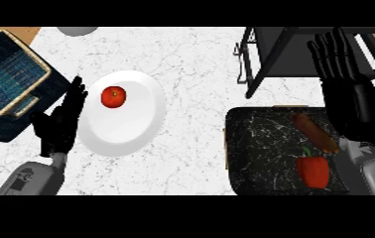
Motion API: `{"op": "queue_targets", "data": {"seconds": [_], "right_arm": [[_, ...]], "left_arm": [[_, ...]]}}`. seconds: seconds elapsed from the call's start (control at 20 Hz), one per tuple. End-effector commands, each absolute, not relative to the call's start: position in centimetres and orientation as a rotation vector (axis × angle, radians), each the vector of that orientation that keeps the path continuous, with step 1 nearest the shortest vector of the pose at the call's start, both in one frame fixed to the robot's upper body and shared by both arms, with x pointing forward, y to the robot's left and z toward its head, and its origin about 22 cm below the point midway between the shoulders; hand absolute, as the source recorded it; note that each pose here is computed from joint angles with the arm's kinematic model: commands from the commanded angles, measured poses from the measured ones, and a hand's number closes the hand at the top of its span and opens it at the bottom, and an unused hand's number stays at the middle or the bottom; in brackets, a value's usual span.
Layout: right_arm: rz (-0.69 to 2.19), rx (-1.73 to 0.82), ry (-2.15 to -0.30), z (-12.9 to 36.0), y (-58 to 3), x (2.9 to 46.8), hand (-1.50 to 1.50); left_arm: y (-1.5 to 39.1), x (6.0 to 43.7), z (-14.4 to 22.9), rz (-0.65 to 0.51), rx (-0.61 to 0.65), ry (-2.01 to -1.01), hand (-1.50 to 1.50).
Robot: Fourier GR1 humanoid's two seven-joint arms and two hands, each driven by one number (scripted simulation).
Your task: Pick the bell pepper from the tray and place it in the tiered shelf
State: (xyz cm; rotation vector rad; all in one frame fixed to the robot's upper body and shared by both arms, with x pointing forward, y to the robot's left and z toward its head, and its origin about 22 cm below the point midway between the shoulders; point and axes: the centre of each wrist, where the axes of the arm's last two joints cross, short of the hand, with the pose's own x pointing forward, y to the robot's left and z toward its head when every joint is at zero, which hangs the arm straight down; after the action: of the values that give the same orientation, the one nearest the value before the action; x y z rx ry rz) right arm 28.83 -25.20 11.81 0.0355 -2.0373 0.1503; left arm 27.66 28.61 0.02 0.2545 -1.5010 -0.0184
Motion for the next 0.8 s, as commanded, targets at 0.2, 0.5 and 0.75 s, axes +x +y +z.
{"op": "queue_targets", "data": {"seconds": [0.2, 0.5, 0.75], "right_arm": [[0.140, -0.513, -1.880, 11.2, -36.7, 24.5, 1.50], [-0.021, -0.785, -1.393, 4.6, -43.8, 17.0, -1.50], [0.160, -0.659, -1.472, 6.4, -47.0, 11.6, -1.50]], "left_arm": [[31.6, 23.7, -3.8, 0.085, 0.251, -1.218, 0.00], [30.5, 23.3, -3.9, 0.085, 0.124, -1.112, 0.00], [30.6, 24.3, -3.0, 0.056, 0.123, -1.099, 0.00]]}}
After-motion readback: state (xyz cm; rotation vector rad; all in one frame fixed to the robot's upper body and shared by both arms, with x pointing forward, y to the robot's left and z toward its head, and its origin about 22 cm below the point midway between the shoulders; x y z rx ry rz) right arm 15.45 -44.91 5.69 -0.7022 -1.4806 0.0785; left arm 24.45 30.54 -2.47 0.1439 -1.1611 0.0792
